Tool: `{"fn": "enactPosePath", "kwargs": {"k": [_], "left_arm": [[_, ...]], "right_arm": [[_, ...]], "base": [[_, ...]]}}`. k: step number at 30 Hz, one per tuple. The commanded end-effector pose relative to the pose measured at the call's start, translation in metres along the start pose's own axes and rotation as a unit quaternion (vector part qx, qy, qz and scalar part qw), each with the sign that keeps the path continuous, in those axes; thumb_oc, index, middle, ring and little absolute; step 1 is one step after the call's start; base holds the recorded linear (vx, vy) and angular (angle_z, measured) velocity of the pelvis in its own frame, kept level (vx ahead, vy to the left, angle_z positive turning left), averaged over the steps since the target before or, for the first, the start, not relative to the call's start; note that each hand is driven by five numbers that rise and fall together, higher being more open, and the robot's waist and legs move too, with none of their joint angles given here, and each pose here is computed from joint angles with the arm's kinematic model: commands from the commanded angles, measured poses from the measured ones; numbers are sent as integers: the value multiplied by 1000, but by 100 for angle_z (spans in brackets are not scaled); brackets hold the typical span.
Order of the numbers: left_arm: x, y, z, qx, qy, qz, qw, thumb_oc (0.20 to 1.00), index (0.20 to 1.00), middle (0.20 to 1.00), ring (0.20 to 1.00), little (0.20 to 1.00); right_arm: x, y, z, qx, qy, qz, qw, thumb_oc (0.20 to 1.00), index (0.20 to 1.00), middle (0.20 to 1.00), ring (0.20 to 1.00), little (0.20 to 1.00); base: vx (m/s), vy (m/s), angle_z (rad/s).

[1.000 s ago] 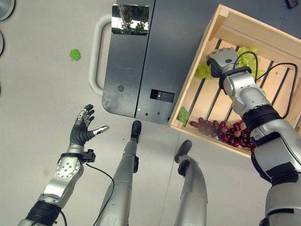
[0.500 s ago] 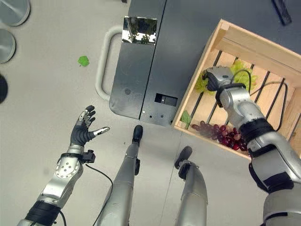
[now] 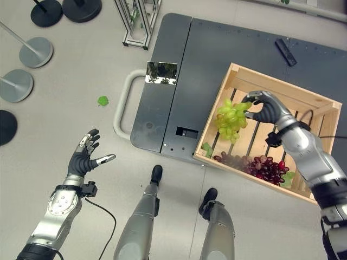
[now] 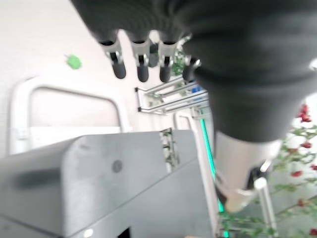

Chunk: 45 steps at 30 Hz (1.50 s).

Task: Pick up the fruits from the basket on one side to the basket on the other side

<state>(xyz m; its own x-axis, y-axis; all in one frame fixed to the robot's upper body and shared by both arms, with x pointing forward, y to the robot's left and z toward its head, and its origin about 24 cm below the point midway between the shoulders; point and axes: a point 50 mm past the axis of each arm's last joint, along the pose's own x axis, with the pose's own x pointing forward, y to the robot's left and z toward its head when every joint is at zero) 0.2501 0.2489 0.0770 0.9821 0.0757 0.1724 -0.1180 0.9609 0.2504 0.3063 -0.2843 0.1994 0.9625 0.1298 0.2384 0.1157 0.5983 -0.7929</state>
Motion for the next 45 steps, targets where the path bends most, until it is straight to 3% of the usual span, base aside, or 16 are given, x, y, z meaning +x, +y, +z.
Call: {"fn": "enactPosePath", "kwargs": {"k": [1, 8, 24, 35, 45], "left_arm": [[-1, 14, 20, 22, -64, 11, 998, 1000, 1000, 1000, 1000, 1000], [-5, 17, 14, 19, -53, 19, 998, 1000, 1000, 1000, 1000, 1000], [-16, 20, -2, 56, -12, 4, 998, 1000, 1000, 1000, 1000, 1000], [-3, -3, 28, 59, -58, -97, 992, 1000, 1000, 1000, 1000, 1000], [20, -60, 62, 16, -120, -219, 968, 1000, 1000, 1000, 1000, 1000]], "right_arm": [[7, -45, 41, 48, -114, -93, 988, 200, 200, 200, 200, 200], [-2, -52, 40, 85, -124, -117, 982, 200, 200, 200, 200, 200], [0, -56, 57, 75, -157, -114, 978, 200, 200, 200, 200, 200], [7, -30, 68, 92, -171, -47, 980, 200, 200, 200, 200, 200], [12, 3, 83, 113, -189, 34, 975, 200, 200, 200, 200, 200]], "base": [[65, 6, -12], [44, 9, -9], [42, -4, -4], [45, 0, -6], [42, 1, -5]]}}
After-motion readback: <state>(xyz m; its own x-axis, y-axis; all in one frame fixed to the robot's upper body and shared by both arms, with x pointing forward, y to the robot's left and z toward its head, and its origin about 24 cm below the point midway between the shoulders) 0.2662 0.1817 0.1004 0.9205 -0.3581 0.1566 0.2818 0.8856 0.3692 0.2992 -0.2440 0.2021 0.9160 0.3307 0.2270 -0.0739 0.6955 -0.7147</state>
